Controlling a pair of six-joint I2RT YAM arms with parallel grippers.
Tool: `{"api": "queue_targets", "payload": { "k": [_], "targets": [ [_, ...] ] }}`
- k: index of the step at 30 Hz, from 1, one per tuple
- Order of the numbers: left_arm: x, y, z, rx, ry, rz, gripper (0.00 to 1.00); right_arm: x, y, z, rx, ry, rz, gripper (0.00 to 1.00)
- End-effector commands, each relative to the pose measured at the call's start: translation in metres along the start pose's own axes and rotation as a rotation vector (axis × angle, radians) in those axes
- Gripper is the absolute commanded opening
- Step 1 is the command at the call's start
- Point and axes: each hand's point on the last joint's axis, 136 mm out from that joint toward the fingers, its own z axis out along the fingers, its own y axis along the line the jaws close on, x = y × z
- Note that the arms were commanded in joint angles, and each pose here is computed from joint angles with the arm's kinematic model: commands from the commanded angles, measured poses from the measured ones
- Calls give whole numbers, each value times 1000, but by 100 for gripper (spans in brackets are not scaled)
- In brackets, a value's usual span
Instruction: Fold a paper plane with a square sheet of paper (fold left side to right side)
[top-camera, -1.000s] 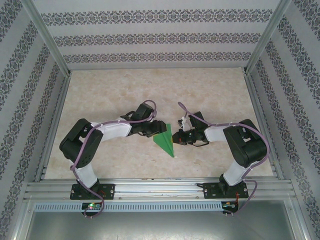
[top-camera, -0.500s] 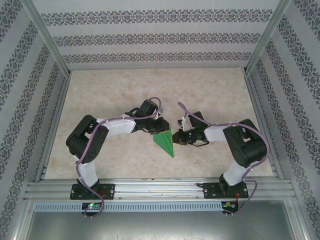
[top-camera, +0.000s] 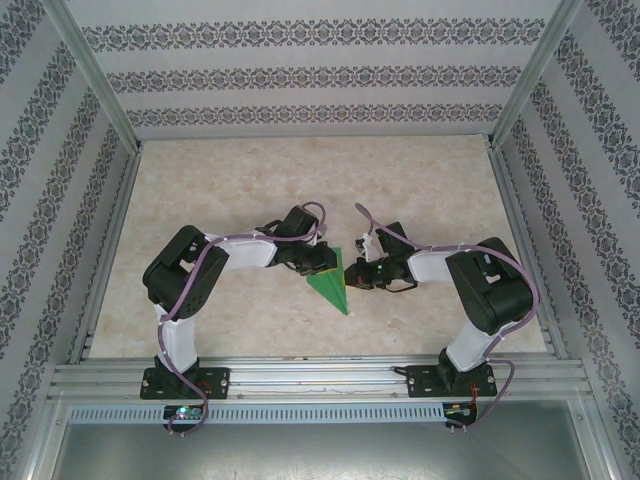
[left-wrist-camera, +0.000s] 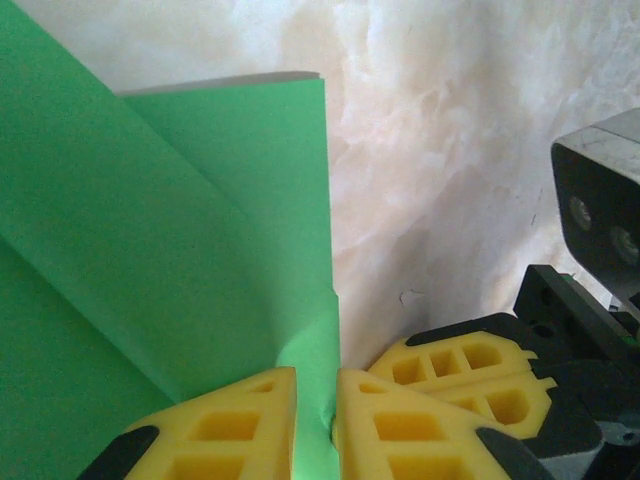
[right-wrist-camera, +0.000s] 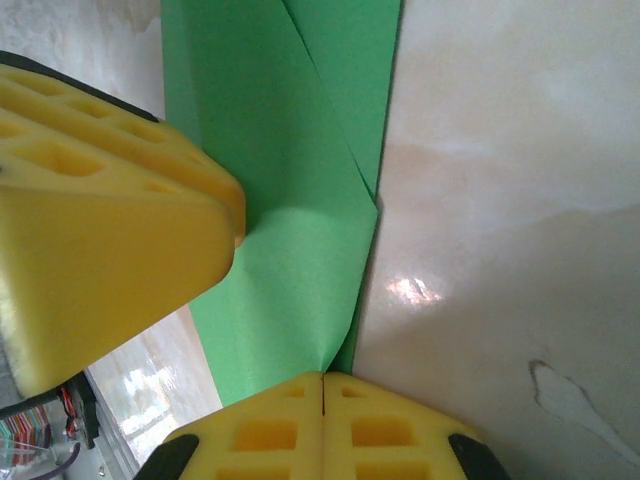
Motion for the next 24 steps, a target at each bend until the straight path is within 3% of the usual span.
{"api": "queue_targets", "payload": {
  "k": [1, 12, 18, 24],
  "targets": [
    [10, 21, 5, -69, 23, -3, 19, 28, -41, 17, 162, 71, 37, 0],
    [18, 39, 9, -106, 38, -22, 18, 26, -32, 17, 128, 69, 32, 0],
    [23, 50, 12, -123, 44, -38, 17, 11, -11, 10, 73, 26, 12, 12],
    [29, 60, 14, -139, 48, -50, 16, -8, 19, -14, 11, -59, -28, 29]
  ]
}}
